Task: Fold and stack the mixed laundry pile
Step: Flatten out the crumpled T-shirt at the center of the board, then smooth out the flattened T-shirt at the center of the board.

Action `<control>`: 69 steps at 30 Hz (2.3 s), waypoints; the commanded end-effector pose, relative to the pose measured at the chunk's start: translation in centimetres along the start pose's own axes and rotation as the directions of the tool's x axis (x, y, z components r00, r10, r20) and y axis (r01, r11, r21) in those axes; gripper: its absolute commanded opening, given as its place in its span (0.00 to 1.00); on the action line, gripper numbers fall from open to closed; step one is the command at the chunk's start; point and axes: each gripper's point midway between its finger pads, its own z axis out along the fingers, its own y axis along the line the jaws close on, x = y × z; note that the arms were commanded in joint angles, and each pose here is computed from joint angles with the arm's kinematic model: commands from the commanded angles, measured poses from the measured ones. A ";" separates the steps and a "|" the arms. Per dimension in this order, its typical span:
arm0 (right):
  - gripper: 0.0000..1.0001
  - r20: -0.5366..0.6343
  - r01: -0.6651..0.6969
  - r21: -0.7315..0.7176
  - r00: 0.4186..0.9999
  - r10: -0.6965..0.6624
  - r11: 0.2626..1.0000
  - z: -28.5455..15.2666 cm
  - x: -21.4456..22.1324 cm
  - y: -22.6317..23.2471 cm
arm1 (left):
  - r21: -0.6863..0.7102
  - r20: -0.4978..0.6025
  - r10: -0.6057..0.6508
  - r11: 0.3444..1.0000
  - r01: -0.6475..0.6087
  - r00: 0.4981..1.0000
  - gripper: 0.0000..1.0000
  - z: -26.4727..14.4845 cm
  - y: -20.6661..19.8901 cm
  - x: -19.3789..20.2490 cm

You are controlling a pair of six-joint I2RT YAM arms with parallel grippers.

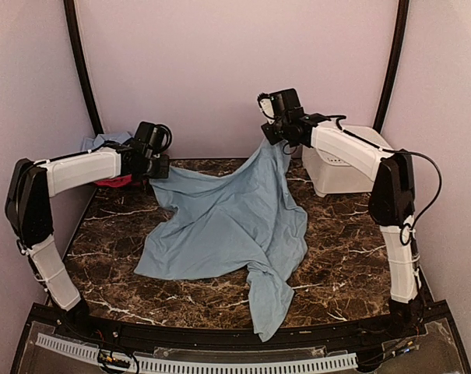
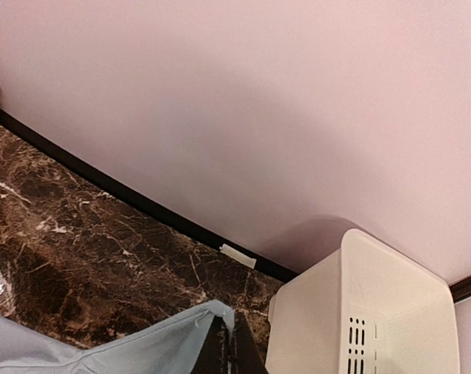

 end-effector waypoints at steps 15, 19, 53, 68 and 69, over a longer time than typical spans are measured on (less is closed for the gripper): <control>0.86 -0.131 -0.061 -0.119 0.990 0.045 0.991 -3.2 1.6 0.9 | 0.044 0.034 0.025 0.999 -0.026 0.999 0.67 3.3 -0.7 -8.4; 0.99 -0.185 -0.132 -0.265 0.979 0.084 0.955 -6.0 4.0 2.6 | 0.181 -0.049 0.044 0.983 -0.035 0.998 0.70 0.5 -3.5 -3.2; 0.51 -0.690 -0.611 -0.295 0.668 0.279 0.735 -17.0 28.2 10.6 | 0.076 -0.551 -0.159 0.968 0.239 0.819 0.57 -9.1 2.0 24.2; 0.37 -0.740 -0.675 -0.288 0.607 0.290 0.679 -15.4 30.9 12.7 | -0.057 -0.614 -0.327 0.926 0.373 0.718 0.47 -9.7 3.8 28.1; 0.34 -0.741 -0.677 -0.287 0.605 0.291 0.677 -15.4 31.0 12.8 | -0.058 -0.620 -0.329 0.924 0.377 0.712 0.47 -9.7 3.7 28.3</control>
